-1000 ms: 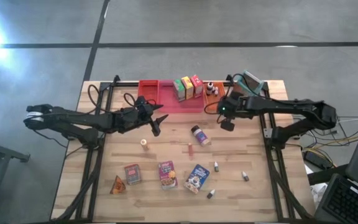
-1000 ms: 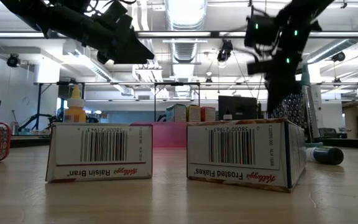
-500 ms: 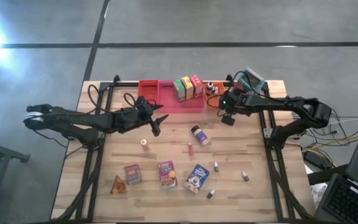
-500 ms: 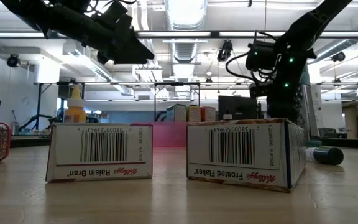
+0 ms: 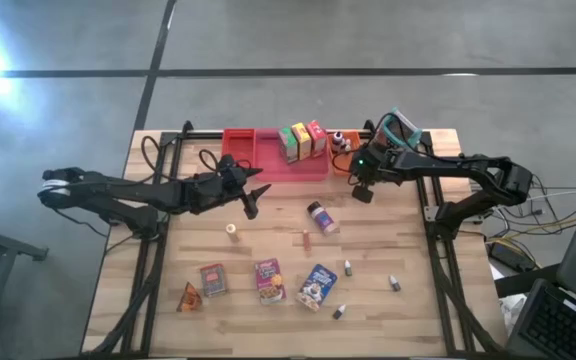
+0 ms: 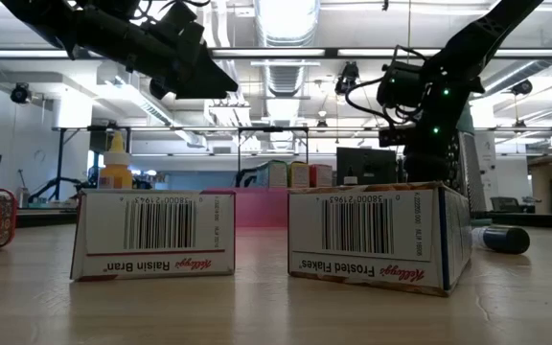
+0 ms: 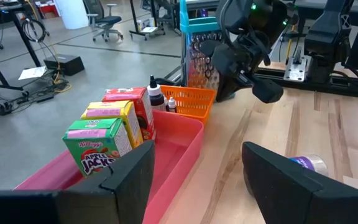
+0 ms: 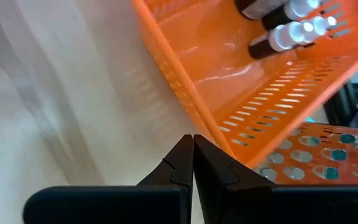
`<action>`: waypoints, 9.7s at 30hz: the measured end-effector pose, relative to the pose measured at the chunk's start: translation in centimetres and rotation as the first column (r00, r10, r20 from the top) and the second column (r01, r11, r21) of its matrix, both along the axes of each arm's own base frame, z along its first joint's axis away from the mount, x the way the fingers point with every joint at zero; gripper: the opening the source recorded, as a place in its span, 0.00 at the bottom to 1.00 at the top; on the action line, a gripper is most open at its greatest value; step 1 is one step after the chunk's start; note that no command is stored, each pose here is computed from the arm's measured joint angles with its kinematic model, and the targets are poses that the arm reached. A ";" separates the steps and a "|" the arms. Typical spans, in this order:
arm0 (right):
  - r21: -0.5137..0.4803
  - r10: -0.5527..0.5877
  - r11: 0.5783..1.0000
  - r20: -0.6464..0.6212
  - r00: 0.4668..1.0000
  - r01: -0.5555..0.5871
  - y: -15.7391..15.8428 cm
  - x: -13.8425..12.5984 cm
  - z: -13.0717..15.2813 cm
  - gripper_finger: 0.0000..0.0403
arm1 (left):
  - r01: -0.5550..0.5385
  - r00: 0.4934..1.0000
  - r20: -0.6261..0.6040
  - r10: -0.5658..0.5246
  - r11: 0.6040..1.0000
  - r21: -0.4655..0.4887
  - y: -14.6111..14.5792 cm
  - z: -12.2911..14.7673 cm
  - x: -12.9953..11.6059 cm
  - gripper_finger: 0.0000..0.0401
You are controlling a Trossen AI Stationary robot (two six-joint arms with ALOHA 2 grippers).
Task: Pick & Place Kitchen Items
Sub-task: Adjust the orange bin, then put the purple food coloring bottle into the orange bin
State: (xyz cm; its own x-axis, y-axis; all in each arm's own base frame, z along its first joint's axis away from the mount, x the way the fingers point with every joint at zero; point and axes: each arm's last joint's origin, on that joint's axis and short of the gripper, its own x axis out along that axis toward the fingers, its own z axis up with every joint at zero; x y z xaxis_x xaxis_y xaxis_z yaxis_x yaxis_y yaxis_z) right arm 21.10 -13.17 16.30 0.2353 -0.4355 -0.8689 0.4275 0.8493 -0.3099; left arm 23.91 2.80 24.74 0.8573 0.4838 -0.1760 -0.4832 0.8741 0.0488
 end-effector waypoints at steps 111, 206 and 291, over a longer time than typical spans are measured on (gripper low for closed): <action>0.054 0.073 0.994 0.281 0.957 -0.092 8.3 -1.0 8.6 0.02 | -0.001 1.000 0.000 0.001 1.000 0.001 0.0 0.0 0.0 0.62; 0.470 -0.601 0.620 -0.230 0.766 0.628 28.0 -4.8 0.7 0.42 | 0.057 0.996 -0.059 -0.073 0.968 -0.244 -0.4 -2.8 -0.7 0.62; -0.253 0.284 0.959 0.860 0.425 -0.129 27.0 6.8 14.3 0.18 | 0.727 0.594 0.390 -0.704 0.677 0.115 -4.1 -1.7 4.0 0.62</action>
State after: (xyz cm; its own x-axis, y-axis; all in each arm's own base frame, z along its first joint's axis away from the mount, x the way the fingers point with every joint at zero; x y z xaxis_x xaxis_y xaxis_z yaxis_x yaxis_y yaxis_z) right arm 27.92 13.84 30.65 0.9348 -0.3476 -0.0733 0.3496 0.9368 0.0155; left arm 27.91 -1.28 23.08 0.9215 -0.3137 0.2290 0.3316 0.9424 -0.0434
